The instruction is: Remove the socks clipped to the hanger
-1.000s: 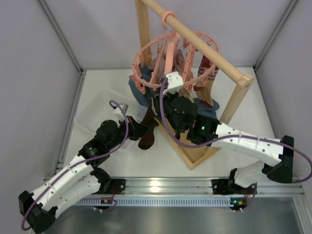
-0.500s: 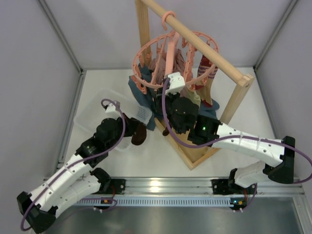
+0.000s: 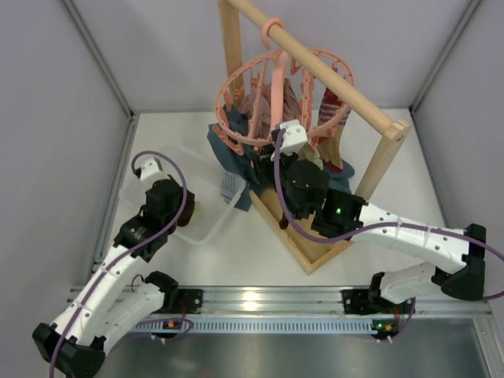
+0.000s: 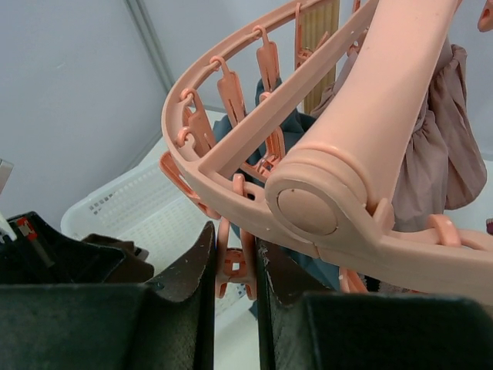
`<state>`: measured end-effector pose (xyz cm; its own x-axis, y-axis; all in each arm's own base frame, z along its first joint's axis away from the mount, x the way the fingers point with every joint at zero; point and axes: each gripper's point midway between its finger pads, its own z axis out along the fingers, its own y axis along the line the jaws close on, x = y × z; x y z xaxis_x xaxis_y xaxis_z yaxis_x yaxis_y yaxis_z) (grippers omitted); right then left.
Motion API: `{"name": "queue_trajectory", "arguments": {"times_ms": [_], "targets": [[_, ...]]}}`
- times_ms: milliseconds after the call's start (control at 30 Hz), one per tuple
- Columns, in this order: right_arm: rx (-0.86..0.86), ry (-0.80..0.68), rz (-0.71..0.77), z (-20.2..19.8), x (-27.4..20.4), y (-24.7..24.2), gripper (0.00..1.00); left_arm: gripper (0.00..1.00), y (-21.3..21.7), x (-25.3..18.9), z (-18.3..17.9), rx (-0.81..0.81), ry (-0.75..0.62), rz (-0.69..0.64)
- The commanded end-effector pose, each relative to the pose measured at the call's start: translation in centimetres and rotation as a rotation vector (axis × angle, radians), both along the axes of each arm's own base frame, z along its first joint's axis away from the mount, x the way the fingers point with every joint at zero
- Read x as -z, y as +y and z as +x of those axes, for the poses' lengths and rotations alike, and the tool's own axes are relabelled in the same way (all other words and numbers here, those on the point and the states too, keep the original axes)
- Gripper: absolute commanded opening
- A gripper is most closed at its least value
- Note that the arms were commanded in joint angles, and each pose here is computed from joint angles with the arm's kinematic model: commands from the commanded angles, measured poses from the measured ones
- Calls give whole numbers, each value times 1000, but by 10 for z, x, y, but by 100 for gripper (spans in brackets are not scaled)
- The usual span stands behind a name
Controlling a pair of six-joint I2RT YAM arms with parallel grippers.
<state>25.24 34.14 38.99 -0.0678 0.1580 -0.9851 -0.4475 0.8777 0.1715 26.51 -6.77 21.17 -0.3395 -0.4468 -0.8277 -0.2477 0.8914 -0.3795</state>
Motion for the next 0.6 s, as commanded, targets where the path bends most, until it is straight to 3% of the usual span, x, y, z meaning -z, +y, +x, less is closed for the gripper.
{"name": "queue_trajectory", "arguments": {"times_ms": [0, 100, 133, 167, 200, 300, 467, 567], "targets": [[-37, 5, 18, -9, -4, -4, 0, 0, 19, 3, 0, -94, -3, 12], [-46, 8, 18, -10, -3, -2, 0, 2, 21, 9, 1, -118, 4, 6], [-46, 9, 15, -10, -1, -3, 0, 17, 22, 9, 2, -121, 9, 12], [-46, 20, -8, -10, 5, -3, 0, 44, 21, 14, 4, -120, 28, 22], [-49, 23, -1, -11, 4, -4, 0, 94, 20, 14, 5, -121, 31, 21], [-70, 34, -6, -14, 6, 0, 0, 98, 8, 8, 11, -83, 38, -11], [-93, 52, -10, -15, 4, 7, 0, 98, -44, -24, 13, 195, 9, -113], [-92, 81, -19, -13, 6, 16, 1, 91, -74, -43, -2, 372, -92, -226]]}}
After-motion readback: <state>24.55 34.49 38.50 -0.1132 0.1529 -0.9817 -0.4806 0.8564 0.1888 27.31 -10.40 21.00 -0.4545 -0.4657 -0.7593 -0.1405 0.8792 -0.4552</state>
